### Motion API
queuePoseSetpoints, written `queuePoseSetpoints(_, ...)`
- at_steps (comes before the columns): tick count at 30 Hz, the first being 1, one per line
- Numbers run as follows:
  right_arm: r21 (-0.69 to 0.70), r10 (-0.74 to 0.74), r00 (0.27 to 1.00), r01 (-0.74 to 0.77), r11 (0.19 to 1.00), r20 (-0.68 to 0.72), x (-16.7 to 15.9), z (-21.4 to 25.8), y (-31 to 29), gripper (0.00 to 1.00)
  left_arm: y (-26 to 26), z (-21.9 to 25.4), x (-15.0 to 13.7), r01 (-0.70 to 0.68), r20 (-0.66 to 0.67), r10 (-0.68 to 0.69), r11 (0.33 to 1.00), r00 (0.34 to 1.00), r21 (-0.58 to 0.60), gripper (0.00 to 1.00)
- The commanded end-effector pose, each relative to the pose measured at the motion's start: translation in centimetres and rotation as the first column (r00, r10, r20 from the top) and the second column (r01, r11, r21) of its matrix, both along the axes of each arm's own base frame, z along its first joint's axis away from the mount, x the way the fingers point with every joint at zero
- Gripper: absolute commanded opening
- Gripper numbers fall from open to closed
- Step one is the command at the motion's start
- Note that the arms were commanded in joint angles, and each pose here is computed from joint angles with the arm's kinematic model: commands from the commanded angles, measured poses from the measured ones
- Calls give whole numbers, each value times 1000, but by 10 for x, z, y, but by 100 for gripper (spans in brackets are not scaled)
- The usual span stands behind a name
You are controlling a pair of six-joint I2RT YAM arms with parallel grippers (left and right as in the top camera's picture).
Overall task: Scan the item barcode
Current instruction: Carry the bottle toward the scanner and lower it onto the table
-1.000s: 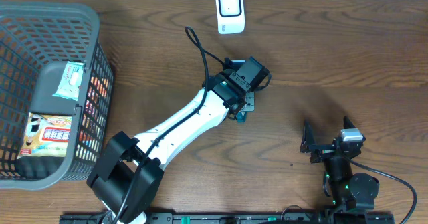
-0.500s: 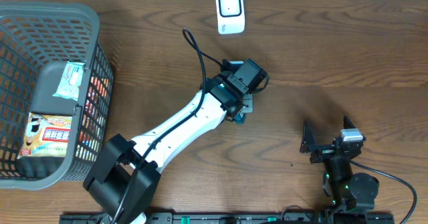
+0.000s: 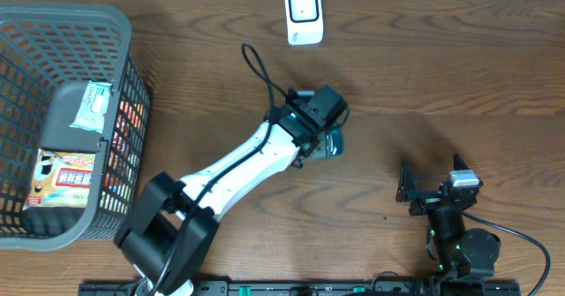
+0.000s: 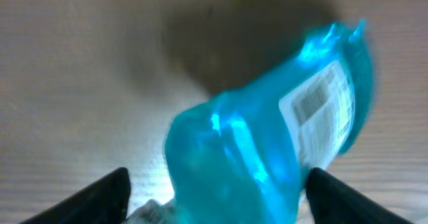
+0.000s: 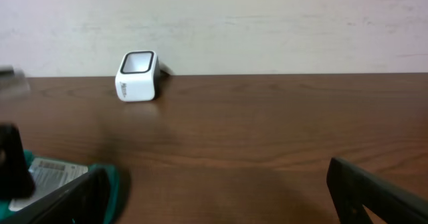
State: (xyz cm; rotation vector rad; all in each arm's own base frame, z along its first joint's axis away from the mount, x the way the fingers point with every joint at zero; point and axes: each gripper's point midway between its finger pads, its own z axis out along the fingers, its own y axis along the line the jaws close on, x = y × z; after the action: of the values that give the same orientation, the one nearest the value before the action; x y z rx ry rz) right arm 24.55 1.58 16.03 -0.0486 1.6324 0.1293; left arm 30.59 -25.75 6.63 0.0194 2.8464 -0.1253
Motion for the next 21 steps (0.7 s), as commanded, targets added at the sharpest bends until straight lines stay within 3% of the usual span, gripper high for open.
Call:
queuePoseSetpoints(1, -8, 2, 1000, -2, 1000, 0, 0, -1, 1, 99, 8, -9, -7, 5, -26, -4, 999, 1000, 41, 88)
queuePoseSetpoints(21, -8, 2, 1000, -2, 1000, 0, 0, -1, 1, 99, 10, 82, -8, 37, 146, -22, 994, 989, -101, 94)
